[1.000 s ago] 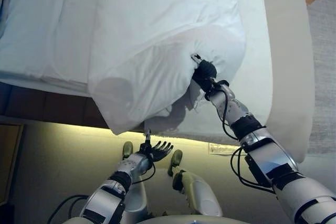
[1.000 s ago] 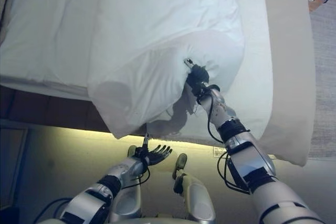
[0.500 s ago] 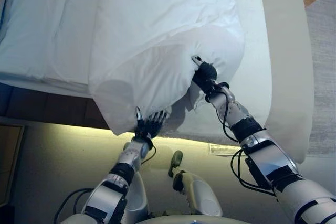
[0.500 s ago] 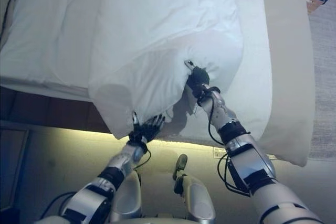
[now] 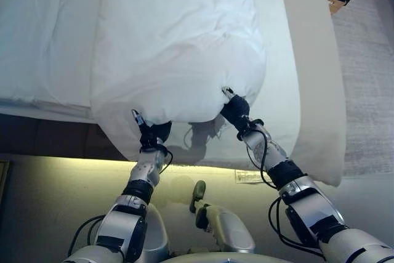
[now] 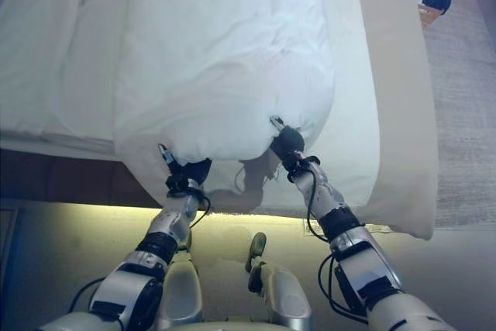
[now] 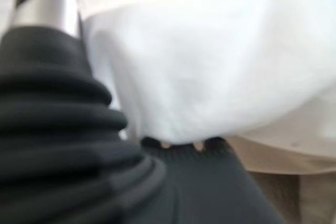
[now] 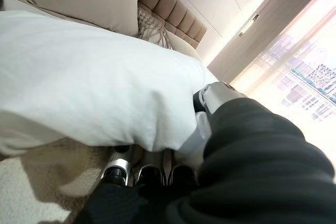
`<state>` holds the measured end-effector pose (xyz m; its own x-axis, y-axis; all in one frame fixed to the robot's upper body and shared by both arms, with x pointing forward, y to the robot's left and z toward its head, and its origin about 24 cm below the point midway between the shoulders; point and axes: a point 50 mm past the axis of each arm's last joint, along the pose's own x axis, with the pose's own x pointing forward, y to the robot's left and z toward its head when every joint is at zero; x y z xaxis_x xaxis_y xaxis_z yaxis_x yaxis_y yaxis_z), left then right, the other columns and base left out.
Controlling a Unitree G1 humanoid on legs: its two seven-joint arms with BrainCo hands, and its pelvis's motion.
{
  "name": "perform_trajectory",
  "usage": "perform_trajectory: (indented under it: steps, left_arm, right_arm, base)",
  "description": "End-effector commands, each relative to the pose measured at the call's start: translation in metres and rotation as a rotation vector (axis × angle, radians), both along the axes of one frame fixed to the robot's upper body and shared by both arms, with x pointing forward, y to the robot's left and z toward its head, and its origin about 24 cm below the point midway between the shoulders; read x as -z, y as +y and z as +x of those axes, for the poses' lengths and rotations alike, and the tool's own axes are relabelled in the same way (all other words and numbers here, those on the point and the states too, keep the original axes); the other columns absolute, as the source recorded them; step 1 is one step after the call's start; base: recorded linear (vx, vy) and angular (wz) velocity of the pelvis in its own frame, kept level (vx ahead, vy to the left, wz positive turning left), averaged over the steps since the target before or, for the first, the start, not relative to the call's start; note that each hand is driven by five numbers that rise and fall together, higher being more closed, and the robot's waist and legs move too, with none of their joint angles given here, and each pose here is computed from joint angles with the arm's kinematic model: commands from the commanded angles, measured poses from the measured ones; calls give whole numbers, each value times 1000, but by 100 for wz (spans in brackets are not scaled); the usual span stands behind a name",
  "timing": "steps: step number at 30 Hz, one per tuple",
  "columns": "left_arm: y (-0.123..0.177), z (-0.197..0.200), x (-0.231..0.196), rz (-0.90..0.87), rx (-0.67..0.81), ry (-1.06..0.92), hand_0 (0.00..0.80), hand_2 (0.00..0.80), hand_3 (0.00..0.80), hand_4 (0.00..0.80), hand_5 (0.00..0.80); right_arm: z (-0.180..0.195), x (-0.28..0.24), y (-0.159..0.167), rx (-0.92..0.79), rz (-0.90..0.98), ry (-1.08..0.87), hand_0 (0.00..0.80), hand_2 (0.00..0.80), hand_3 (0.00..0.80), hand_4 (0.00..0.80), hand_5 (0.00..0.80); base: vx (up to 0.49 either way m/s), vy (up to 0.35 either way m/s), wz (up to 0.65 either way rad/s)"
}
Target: Make the bed neatly
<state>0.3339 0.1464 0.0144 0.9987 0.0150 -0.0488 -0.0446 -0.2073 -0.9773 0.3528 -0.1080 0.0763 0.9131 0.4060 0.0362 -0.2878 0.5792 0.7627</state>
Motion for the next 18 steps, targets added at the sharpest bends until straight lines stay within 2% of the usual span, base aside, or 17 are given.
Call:
perform_trajectory:
  steps: [1, 9, 12, 13, 14, 18]
  left_arm:
    - [9, 24, -50, 1, -30, -199, 0, 0, 0, 0, 0]
    - [35, 11, -29, -4, -122, -127, 0, 0, 0, 0, 0]
    - [47, -3, -11, -3, -168, -72, 0, 0, 0, 0, 0]
    - [51, -10, -2, -2, -185, -43, 0, 0, 0, 0, 0]
    - [55, -15, 5, 0, -198, -22, 0, 0, 0, 0, 0]
    - [72, -45, 36, -8, -262, 74, 0, 0, 0, 0, 0]
  right_arm:
    - [-8, -29, 12, -83, 119, -185, 800, 800, 800, 800, 800]
    - [-23, 0, 9, -111, 97, -106, 800, 800, 800, 800, 800]
    - [-40, 30, 3, -146, 24, -32, 800, 800, 800, 800, 800]
    - [-48, 45, -1, -156, -35, 15, 775, 775, 775, 775, 775]
    - [-54, 56, -6, -156, -79, 58, 0, 0, 0, 0, 0]
    - [-95, 107, -30, -201, -182, 260, 0, 0, 0, 0, 0]
  base:
    - [48, 14, 3]
    - [76, 39, 4]
    - [136, 60, 5]
    - [159, 89, 0]
    - [166, 103, -1]
    - [140, 126, -3]
